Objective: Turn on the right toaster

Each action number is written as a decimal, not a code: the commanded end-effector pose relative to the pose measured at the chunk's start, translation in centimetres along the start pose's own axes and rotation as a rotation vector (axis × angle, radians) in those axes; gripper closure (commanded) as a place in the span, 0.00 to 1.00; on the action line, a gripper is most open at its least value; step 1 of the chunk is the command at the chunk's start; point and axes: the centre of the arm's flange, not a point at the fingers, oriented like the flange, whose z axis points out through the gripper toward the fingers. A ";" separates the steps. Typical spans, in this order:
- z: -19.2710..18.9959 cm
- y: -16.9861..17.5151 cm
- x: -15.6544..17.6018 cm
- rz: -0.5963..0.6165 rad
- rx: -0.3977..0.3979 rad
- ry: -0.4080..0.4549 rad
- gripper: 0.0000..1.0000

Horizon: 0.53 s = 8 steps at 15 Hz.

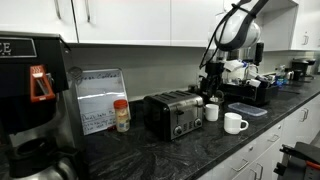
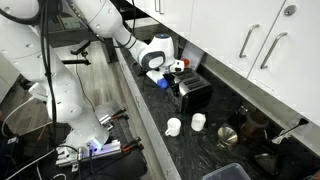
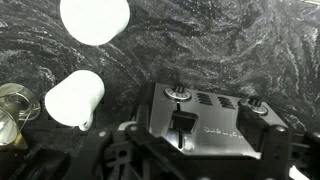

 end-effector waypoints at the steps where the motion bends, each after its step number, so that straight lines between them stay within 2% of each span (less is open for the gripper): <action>1: 1.8 0.5 0.9 0.019 -0.019 0.029 0.42; 8: 3.3 0.4 2.2 0.015 -0.028 0.070 0.90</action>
